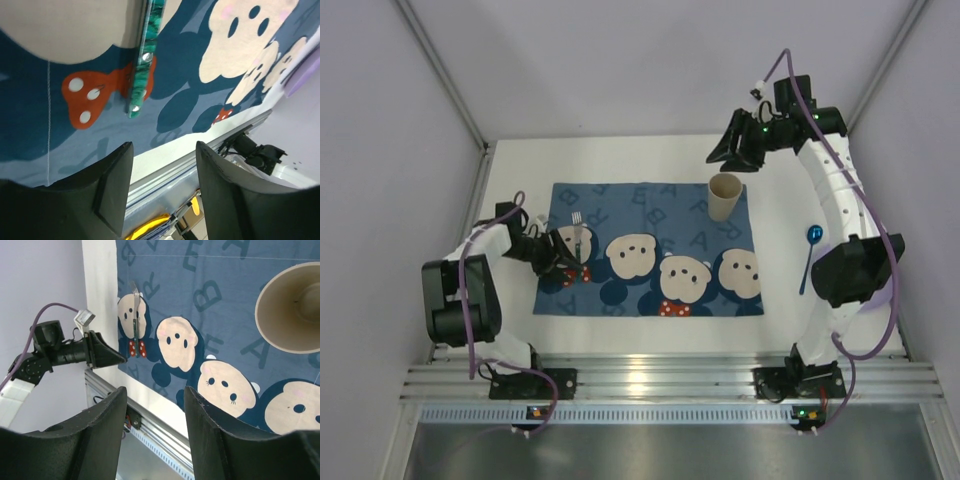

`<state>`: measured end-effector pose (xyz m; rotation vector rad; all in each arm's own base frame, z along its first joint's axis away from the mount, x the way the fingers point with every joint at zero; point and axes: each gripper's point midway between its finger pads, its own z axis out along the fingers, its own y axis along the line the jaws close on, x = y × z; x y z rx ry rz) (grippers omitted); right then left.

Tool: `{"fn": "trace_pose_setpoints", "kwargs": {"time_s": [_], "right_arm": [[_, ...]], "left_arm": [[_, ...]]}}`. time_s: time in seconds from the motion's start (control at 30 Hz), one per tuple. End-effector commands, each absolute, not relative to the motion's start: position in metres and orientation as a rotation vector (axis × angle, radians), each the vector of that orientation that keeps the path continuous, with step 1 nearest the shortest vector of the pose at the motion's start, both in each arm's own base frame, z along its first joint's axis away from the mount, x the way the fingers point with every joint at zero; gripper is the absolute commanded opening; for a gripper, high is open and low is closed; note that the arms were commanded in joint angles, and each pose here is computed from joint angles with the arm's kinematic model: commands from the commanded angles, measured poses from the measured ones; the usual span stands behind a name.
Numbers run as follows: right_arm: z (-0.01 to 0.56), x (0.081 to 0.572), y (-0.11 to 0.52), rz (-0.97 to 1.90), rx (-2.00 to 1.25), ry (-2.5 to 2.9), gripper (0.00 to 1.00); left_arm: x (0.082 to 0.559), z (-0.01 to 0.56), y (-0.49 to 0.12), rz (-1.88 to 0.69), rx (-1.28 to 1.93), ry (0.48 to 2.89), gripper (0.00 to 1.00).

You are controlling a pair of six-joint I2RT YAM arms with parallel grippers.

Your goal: Set the dinner table for one person

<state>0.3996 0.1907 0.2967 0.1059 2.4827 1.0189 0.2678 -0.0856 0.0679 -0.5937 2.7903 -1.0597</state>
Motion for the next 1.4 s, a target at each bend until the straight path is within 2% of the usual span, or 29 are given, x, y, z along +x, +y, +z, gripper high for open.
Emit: {"fn": "trace_pose_setpoints", "kwargs": {"time_s": [0.0,0.1,0.23,0.3,0.33,0.4,0.47,0.63,0.7,0.97,1.13,1.27,1.3,1.33,1.37], "right_arm": [[0.318,0.394,0.181,0.998,0.084,2.419,0.50],[0.317,0.394,0.170,0.936,0.104,2.424,0.49],[0.293,0.386,0.122,0.674,0.200,2.479,0.53],[0.279,0.379,0.099,0.543,0.256,2.504,0.62],[0.254,0.371,0.083,0.450,0.314,2.563,0.75],[0.241,0.358,0.068,0.395,0.377,2.564,0.84],[0.205,0.346,0.046,0.347,0.510,2.584,0.94],[0.159,0.319,-0.019,0.206,0.823,2.561,0.95],[0.152,0.314,-0.032,0.147,0.842,2.568,0.95],[0.117,0.324,-0.072,-0.149,0.788,2.636,0.90],[0.114,0.319,-0.101,-0.344,0.787,2.637,0.89],[0.095,0.323,-0.106,-0.367,0.769,2.673,0.67],[0.091,0.325,-0.106,-0.365,0.768,2.673,0.60],[0.086,0.325,-0.107,-0.373,0.770,2.681,0.46],[0.079,0.324,-0.107,-0.376,0.771,2.699,0.39]], "left_arm": [[0.261,0.084,-0.073,-0.926,-0.610,2.821,0.59],[0.257,0.090,-0.063,-0.825,-0.640,2.857,0.64],[0.277,0.115,-0.047,-0.679,-0.630,2.798,0.65],[0.286,0.125,-0.043,-0.645,-0.623,2.758,0.65],[0.293,0.135,-0.042,-0.643,-0.626,2.714,0.65],[0.303,0.144,-0.043,-0.649,-0.607,2.661,0.65],[0.304,0.148,-0.045,-0.647,-0.601,2.635,0.64],[0.302,0.143,-0.060,-0.645,-0.522,2.628,0.63],[0.299,0.140,-0.067,-0.658,-0.487,2.635,0.63],[0.307,0.125,-0.075,-0.719,-0.448,2.643,0.61],[0.315,0.129,-0.074,-0.706,-0.408,2.641,0.60],[0.313,0.125,-0.076,-0.718,-0.413,2.643,0.60],[0.313,0.123,-0.076,-0.718,-0.416,2.648,0.60],[0.313,0.122,-0.076,-0.720,-0.415,2.650,0.60],[0.313,0.123,-0.075,-0.715,-0.413,2.651,0.60]]}}
